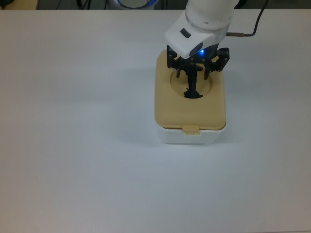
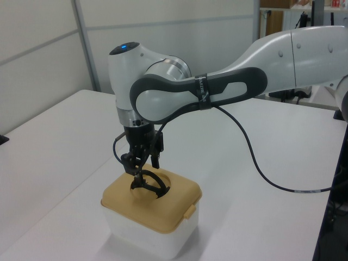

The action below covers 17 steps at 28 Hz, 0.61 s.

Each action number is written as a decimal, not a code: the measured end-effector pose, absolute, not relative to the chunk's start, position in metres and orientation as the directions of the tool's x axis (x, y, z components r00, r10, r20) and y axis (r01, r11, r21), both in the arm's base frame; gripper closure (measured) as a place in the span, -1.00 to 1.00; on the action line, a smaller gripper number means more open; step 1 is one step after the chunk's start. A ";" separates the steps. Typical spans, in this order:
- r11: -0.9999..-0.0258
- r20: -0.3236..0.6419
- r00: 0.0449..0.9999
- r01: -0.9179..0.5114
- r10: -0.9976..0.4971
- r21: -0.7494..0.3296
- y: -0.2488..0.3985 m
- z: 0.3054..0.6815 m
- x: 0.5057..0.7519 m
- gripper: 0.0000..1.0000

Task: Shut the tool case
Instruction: 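Lower the lid onto the box rim and press it down, then open the gripper and raise it off the lid handle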

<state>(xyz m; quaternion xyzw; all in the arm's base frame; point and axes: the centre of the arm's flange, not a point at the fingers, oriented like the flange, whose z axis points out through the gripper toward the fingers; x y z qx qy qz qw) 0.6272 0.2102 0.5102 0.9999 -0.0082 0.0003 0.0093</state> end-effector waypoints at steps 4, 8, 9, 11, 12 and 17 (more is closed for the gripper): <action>-0.999 -0.009 1.000 -0.014 -0.014 0.030 0.209 0.511 0.625 -0.83; -1.000 -0.003 1.000 -0.002 -0.002 0.031 0.207 0.523 0.622 -1.00; -0.999 -0.002 1.000 -0.001 -0.001 0.032 0.206 0.527 0.621 -1.00; -0.999 -0.010 1.000 0.006 0.006 0.037 0.203 0.534 0.617 -1.00; -0.999 -0.017 1.000 0.010 0.009 0.041 0.200 0.537 0.615 -1.00; -0.998 -0.044 0.999 0.013 0.011 0.055 0.187 0.543 0.610 -1.00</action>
